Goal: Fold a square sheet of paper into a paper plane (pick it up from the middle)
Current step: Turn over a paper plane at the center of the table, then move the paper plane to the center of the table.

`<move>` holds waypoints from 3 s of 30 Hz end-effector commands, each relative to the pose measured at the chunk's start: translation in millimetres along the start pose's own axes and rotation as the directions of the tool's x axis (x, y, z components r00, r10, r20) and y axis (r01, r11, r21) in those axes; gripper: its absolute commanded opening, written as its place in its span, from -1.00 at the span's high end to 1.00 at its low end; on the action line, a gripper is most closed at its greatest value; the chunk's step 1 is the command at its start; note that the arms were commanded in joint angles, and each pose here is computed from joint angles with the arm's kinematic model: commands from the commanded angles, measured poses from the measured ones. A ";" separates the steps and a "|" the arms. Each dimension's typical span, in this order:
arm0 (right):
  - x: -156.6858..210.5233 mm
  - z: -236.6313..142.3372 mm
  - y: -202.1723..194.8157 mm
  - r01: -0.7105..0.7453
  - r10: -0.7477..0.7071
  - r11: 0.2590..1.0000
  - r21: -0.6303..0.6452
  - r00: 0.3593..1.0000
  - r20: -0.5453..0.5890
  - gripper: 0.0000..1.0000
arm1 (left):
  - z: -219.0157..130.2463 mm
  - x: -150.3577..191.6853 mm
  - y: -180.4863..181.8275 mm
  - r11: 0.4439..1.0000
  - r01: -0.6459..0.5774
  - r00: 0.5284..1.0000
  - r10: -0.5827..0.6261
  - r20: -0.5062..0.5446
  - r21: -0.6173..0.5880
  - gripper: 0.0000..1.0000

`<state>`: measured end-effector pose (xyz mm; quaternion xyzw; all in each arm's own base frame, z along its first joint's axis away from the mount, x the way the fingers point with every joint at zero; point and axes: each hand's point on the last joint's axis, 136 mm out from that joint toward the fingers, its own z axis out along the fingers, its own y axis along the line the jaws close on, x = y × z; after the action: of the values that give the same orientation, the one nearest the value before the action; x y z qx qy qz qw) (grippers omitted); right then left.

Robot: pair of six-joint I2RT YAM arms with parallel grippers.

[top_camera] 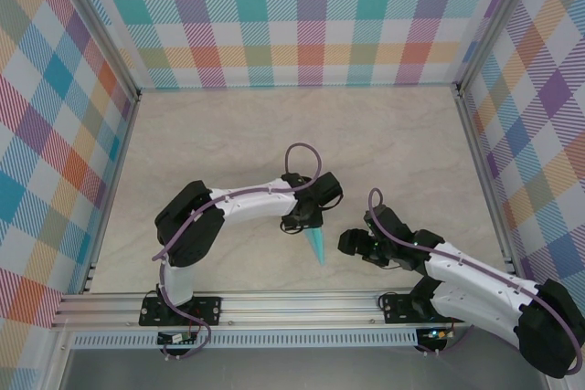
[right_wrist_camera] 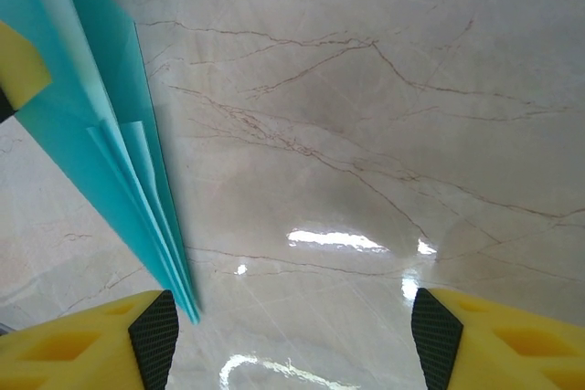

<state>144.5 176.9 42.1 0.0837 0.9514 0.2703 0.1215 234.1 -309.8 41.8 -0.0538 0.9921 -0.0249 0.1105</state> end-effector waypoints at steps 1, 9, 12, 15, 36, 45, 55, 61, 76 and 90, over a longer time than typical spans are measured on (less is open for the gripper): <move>-0.9 0.3 9.4 0.008 -0.009 0.999 -0.038 1.000 -0.008 -0.42 | -17.6 -2.6 1.5 0.999 0.020 1.000 -0.020 0.024 0.035 0.11; -3.0 6.8 36.2 0.073 -0.079 0.991 -0.111 0.995 -0.054 -0.34 | -27.4 -5.8 13.7 0.998 0.037 0.997 -0.041 0.069 0.054 0.38; -4.7 12.1 48.8 0.100 -0.112 0.986 -0.136 0.990 -0.081 -0.24 | -22.0 -2.4 19.1 0.997 0.045 0.997 -0.048 0.058 0.059 0.48; -8.2 18.2 59.5 0.118 -0.134 0.980 -0.158 0.987 -0.093 -0.16 | -17.5 0.8 24.5 0.998 0.046 0.998 -0.048 0.050 0.052 0.59; -15.1 55.6 87.9 0.186 -0.223 0.963 -0.197 0.956 -0.189 0.02 | -14.5 5.8 34.0 0.996 0.053 0.997 -0.056 0.053 0.065 0.60; -9.3 50.5 101.3 0.222 -0.283 0.930 -0.293 0.941 -0.185 0.04 | -18.7 4.0 33.6 0.995 0.055 0.996 -0.060 0.064 0.078 0.60; -6.9 55.5 101.7 0.255 -0.321 0.921 -0.294 0.925 -0.202 0.08 | -19.3 3.0 32.5 0.995 0.058 0.996 -0.064 0.068 0.085 0.61; -7.8 60.7 102.5 0.262 -0.326 0.922 -0.285 0.923 -0.206 0.14 | -19.2 2.8 31.9 0.995 0.057 0.996 -0.062 0.067 0.084 0.61; -2.8 78.7 93.0 0.284 -0.333 0.936 -0.208 0.908 -0.256 0.50 | -21.7 3.0 31.6 0.993 0.059 0.995 -0.067 0.071 0.103 0.62; -15.3 74.7 91.2 0.316 -0.323 0.946 -0.066 0.920 -0.223 0.84 | -37.7 -4.3 42.1 0.993 0.073 0.989 -0.084 0.118 0.094 0.58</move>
<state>182.7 288.8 22.4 -0.1074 0.9510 0.2875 0.0374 219.6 -275.1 59.1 -0.0765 0.9830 -0.0730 0.1501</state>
